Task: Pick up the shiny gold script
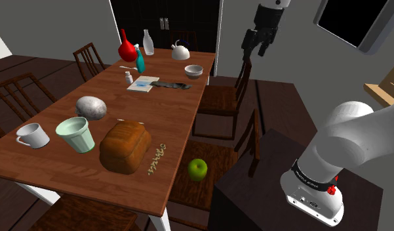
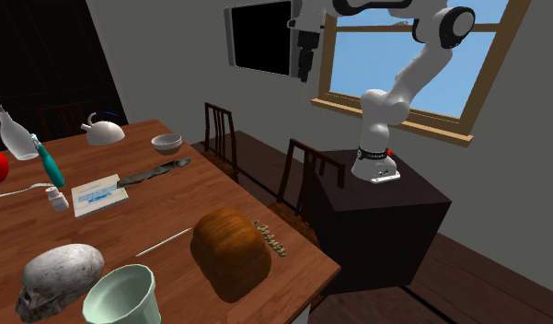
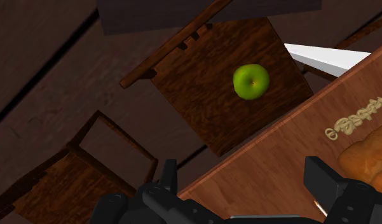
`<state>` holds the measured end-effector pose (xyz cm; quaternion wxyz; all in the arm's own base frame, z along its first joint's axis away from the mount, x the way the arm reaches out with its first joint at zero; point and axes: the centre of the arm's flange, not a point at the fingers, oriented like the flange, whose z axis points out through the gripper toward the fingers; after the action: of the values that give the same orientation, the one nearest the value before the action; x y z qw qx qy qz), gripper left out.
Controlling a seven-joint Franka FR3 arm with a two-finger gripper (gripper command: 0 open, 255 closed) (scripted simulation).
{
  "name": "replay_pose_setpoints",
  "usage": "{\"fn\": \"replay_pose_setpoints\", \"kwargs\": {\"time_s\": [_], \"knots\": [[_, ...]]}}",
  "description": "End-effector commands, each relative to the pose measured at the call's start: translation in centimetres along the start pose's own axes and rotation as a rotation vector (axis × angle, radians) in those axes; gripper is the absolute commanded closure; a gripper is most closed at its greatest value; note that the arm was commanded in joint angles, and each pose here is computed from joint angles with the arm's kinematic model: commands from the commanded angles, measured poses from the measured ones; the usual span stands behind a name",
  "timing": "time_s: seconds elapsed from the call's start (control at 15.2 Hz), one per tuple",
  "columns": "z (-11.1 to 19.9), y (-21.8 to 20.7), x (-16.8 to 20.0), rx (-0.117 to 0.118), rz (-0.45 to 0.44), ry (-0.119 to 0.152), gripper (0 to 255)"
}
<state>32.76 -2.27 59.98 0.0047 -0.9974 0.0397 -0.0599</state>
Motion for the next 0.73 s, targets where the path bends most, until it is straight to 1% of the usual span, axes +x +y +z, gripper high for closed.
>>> {"fn": "replay_pose_setpoints", "kwargs": {"time_s": [0.0,0.66], "knots": [[0.0,0.0,0.0,0.0,0.0,0.0,0],[8.8,-10.1,-0.2,-0.021,0.167,-0.017,0]]}}
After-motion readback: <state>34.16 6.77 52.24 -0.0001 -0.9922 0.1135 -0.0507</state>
